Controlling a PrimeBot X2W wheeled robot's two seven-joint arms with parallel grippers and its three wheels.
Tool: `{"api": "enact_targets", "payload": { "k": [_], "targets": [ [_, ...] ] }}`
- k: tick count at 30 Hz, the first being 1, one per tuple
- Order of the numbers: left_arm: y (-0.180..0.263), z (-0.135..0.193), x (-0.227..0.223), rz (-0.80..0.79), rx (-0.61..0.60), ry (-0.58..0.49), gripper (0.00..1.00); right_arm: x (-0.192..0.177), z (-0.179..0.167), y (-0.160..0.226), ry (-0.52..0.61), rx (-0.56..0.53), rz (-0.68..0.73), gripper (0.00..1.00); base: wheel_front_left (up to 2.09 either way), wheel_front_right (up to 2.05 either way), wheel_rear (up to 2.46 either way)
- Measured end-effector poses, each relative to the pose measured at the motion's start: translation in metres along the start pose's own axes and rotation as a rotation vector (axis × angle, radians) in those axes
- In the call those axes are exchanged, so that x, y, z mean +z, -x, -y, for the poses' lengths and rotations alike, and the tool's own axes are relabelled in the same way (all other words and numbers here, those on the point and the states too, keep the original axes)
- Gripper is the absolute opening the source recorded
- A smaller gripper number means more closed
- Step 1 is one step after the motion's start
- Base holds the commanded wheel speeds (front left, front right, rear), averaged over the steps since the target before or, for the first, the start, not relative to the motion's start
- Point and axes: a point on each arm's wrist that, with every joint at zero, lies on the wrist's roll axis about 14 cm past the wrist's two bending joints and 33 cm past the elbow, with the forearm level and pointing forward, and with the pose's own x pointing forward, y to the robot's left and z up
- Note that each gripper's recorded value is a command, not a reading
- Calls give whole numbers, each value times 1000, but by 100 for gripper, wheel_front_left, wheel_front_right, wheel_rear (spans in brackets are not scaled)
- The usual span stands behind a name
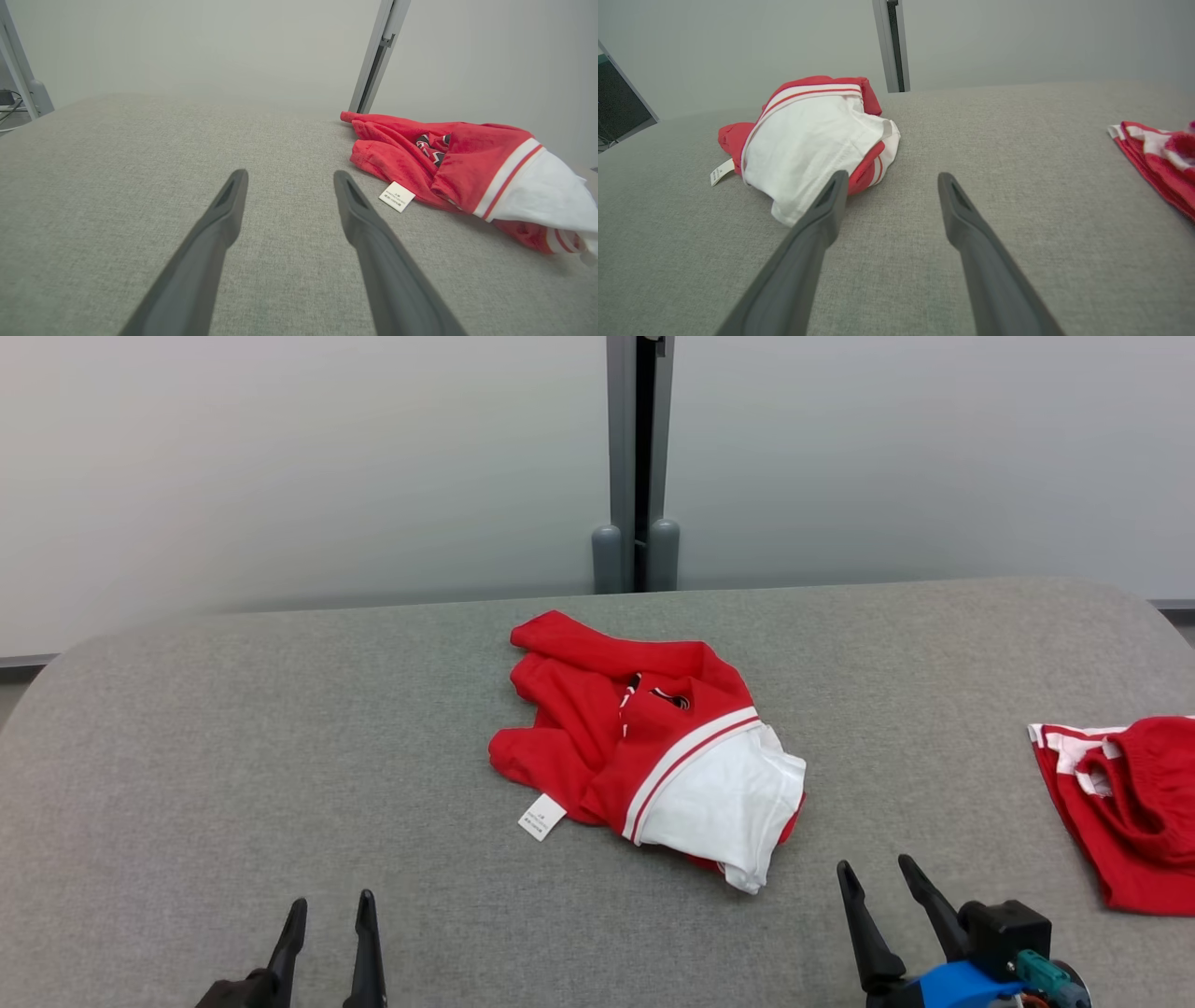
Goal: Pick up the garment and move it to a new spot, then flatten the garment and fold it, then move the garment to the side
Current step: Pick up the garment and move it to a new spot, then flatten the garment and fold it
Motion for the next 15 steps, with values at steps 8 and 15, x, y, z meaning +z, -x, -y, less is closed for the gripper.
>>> {"api": "enact_targets", "payload": {
  "k": [8, 15],
  "targets": [
    [11, -9, -6, -11, 28, -1, 100, -7, -7, -2, 5, 23, -23, 100, 0, 0, 0],
    [10, -8, -8, -16, 25, 17, 100, -35, -36, -4, 12, 116, -117, 100, 0, 0, 0]
  ]
}}
